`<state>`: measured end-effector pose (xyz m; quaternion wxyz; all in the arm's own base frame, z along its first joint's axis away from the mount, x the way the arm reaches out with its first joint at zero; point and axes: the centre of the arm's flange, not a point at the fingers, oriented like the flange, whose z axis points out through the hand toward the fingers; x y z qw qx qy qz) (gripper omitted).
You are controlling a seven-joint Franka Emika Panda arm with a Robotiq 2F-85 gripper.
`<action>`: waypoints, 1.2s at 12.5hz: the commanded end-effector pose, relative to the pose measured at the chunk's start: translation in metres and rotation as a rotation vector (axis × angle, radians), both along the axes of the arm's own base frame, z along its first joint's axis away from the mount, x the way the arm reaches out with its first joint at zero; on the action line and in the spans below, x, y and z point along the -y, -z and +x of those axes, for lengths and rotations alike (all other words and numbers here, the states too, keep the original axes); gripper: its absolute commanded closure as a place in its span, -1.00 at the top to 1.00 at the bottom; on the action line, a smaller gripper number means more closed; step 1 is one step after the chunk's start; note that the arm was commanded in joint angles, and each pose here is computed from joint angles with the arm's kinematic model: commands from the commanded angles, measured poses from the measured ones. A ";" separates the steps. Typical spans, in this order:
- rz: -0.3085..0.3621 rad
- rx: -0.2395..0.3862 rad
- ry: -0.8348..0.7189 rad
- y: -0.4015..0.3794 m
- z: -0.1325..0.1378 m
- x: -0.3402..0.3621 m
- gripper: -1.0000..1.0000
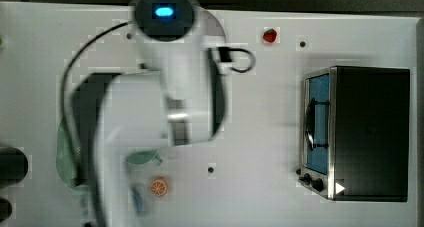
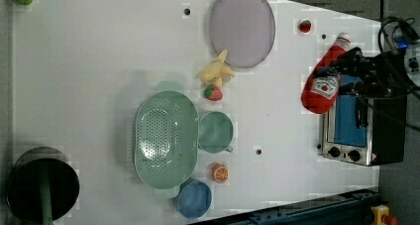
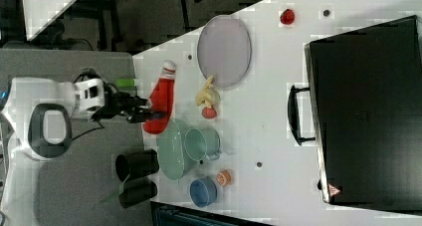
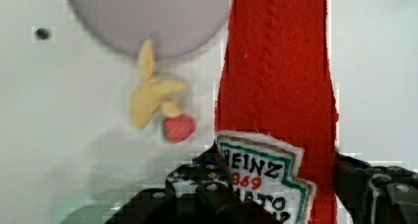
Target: Pick ketchup from strainer and place it on the table
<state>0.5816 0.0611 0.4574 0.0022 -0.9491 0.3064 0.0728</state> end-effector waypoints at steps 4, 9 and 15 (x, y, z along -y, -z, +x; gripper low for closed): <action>-0.005 -0.022 -0.044 0.047 -0.017 0.080 0.21; -0.003 0.029 -0.008 0.135 -0.043 0.103 0.21; 0.001 0.025 -0.042 0.225 -0.064 0.101 0.27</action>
